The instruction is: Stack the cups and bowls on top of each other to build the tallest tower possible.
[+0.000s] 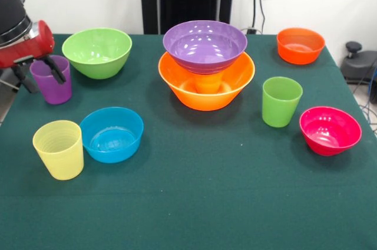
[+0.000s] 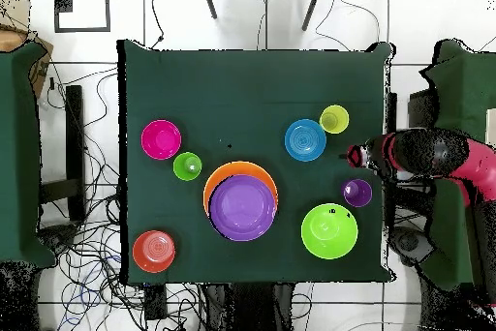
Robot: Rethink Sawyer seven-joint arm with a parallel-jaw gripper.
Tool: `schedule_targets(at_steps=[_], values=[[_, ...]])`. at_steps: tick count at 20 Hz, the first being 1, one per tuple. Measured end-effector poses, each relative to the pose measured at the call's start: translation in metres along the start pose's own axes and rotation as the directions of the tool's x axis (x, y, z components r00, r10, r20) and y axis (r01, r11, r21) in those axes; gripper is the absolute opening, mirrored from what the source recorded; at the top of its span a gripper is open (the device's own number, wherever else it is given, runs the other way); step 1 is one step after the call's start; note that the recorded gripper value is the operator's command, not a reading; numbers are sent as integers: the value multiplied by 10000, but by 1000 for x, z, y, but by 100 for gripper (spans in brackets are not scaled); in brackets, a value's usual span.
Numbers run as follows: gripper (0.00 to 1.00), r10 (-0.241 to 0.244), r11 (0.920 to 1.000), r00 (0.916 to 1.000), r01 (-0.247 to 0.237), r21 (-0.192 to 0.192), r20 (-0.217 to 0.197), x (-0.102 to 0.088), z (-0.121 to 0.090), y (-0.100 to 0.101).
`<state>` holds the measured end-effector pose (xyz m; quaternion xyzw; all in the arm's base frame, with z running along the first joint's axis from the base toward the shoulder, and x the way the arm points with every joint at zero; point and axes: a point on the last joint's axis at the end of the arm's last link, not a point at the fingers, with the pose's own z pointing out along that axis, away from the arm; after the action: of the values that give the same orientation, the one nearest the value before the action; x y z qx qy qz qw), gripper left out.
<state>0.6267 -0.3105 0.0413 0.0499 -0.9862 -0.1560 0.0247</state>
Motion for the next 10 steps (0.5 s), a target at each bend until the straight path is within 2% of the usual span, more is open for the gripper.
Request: schedule_targets(at_steps=[10], values=[[100, 165, 9998, 9998, -166, 138, 108, -3, -5, -11]])
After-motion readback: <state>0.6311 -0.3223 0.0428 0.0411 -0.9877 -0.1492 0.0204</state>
